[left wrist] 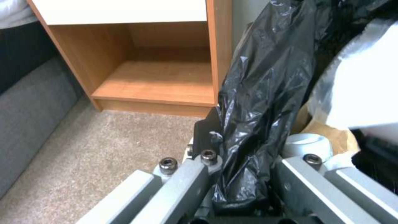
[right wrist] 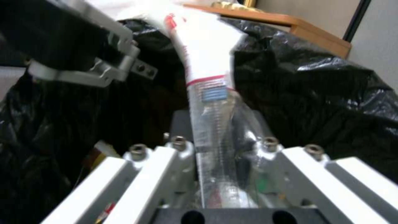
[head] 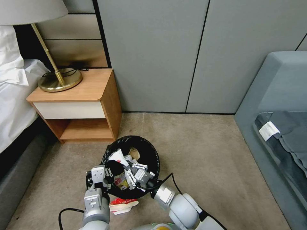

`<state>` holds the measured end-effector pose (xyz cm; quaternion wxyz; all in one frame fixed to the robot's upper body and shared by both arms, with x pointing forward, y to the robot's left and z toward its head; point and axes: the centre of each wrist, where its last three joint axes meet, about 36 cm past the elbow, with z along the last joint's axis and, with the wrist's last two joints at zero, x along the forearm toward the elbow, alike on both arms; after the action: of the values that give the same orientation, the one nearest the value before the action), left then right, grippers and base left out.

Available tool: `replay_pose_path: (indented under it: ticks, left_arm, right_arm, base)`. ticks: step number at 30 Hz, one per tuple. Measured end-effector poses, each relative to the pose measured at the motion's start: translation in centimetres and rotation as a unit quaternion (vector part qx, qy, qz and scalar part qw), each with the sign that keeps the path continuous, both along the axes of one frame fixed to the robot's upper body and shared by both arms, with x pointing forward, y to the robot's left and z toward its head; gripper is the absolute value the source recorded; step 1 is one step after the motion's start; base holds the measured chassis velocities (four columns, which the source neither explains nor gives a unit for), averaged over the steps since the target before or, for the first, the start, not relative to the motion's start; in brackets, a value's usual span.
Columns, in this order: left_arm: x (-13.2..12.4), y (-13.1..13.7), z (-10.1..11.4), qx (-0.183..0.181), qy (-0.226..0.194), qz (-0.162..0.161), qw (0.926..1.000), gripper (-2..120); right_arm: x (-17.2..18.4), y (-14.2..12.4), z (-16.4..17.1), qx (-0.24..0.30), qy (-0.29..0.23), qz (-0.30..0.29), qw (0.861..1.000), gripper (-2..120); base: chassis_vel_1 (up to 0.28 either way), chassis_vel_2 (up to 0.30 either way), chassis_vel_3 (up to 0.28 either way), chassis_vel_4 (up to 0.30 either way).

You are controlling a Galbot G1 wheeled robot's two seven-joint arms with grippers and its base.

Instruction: Pick up the trash bin, then pick up the garbage from the floor and place it into the trash bin.

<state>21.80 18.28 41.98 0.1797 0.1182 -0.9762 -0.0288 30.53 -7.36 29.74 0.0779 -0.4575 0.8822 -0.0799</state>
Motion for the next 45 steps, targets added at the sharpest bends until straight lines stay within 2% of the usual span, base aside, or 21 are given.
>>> replay_pose_path:
  ticks: [2, 3, 7, 10, 11, 13, 15, 17, 18, 21, 24, 31, 33, 34, 35, 37, 39, 40, 43, 45]
  left_arm:
    - [0.0, 0.0, 0.0, 0.0, -0.001, 0.0, 1.0, 1]
    - [0.0, 0.0, 0.1, 0.0, -0.002, 0.0, 1.0, 1]
    - [0.1, 0.0, 0.2, 0.0, -0.003, 0.001, 1.0, 1]
    - [0.1, 0.1, 0.2, -0.001, -0.004, 0.001, 1.0, 1]
    - [0.1, 0.1, 0.2, -0.001, -0.004, 0.001, 1.0, 1]
    - [0.2, 0.1, 0.3, -0.001, -0.005, 0.001, 1.0, 1]
    - [0.3, 0.1, 0.3, -0.001, -0.005, 0.002, 1.0, 1]
    - [0.3, 0.1, 0.4, -0.001, -0.005, 0.002, 1.0, 1]
    - [0.3, 0.1, 0.4, -0.001, -0.005, 0.002, 1.0, 1]
    - [0.3, 0.1, 0.4, -0.001, -0.005, 0.002, 1.0, 1]
    - [0.3, 0.1, 0.4, -0.001, -0.005, 0.002, 1.0, 1]
    - [0.3, 0.2, 0.3, 0.001, -0.004, 0.003, 1.0, 1]
    - [0.2, 0.3, -0.1, 0.003, 0.002, 0.002, 1.0, 1]
    - [0.2, 0.3, -0.1, 0.003, 0.002, 0.002, 1.0, 1]
    - [0.2, 0.3, -0.3, 0.004, 0.005, 0.003, 1.0, 1]
    - [0.2, 0.4, -0.3, 0.005, 0.006, 0.003, 1.0, 1]
    - [0.1, 0.7, -0.4, 0.004, 0.006, 0.005, 1.0, 1]
    - [0.1, 0.7, -0.4, 0.004, 0.006, 0.005, 1.0, 1]
    - [0.0, 1.2, -0.2, 0.002, 0.004, 0.012, 0.9999, 1]
    - [0.0, 1.3, -0.2, 0.002, 0.003, 0.013, 0.9999, 1]
  right_arm:
    - [-0.1, 0.0, -0.1, -0.002, 0.0, 0.0, 1.0, 25]
    - [-0.2, 0.0, -0.1, -0.002, 0.0, 0.0, 1.0, 33]
    - [-0.3, -0.1, -0.1, -0.003, 0.0, 0.0, 1.0, 41]
    - [-0.5, -0.3, 0.1, -0.004, -0.005, 0.001, 1.0, 58]
    - [-0.5, -0.3, 0.1, -0.004, -0.005, 0.001, 1.0, 58]
    - [-0.6, -0.4, 0.2, -0.004, -0.008, 0.002, 1.0, 70]
    - [-0.6, -0.4, 0.2, -0.004, -0.008, 0.003, 1.0, 73]
    - [-0.7, -0.4, 0.3, -0.003, -0.01, 0.003, 1.0, 84]
    - [-0.7, -0.4, 0.3, -0.003, -0.01, 0.003, 1.0, 84]
    - [-0.5, -0.3, 0.7, -0.001, -0.016, 0.004, 1.0, 97]
    - [-0.4, -0.4, 1.1, 0.001, -0.021, 0.005, 1.0, 105]
    - [0.0, -0.5, 2.5, 0.014, -0.048, -0.004, 0.999, 112]
    - [0.6, 0.0, 3.8, 0.036, -0.086, -0.045, 0.995, 114]
    - [0.6, 0.0, 3.8, 0.036, -0.086, -0.045, 0.995, 114]
    - [1.2, 0.1, 5.1, 0.054, -0.106, -0.073, 0.99, 114]
    - [1.4, 0.0, 5.9, 0.064, -0.115, -0.086, 0.988, 114]
    - [1.4, -0.9, 8.8, 0.098, -0.141, -0.134, 0.976, 112]
    - [1.4, -0.9, 8.8, 0.098, -0.141, -0.134, 0.976, 112]
    - [0.2, -2.6, 11.4, 0.127, -0.147, -0.2, 0.96, 107]
    - [-0.1, -3.4, 11.7, 0.132, -0.145, -0.218, 0.956, 105]
  base:
    - [0.0, 0.0, 0.0, 0.0]
    - [0.0, 0.0, 0.0, 0.0]
    - [0.0, 0.0, 0.0, 0.0]
    - [0.0, 0.0, 0.0, 0.0]
    - [0.0, 0.0, 0.0, 0.0]
    - [0.0, 0.0, 0.0, 0.0]
    - [0.0, 0.0, 0.0, 0.0]
    - [0.0, 0.0, 0.0, 0.0]
    - [0.0, 0.0, 0.0, 0.0]
    - [0.0, 0.0, 0.0, 0.0]
    - [0.0, 0.0, 0.0, 0.0]
    - [0.0, 0.0, 0.0, 0.0]
    - [0.0, 0.0, 0.0, 0.0]
    - [0.0, 0.0, 0.0, 0.0]
    - [0.0, 0.0, 0.0, 0.0]
    - [0.0, 0.0, 0.0, 0.0]
    - [0.0, 0.0, 0.0, 0.0]
    - [0.0, 0.0, 0.0, 0.0]
    - [0.0, 0.0, 0.0, 0.0]
    - [0.0, 0.0, 0.0, 0.0]
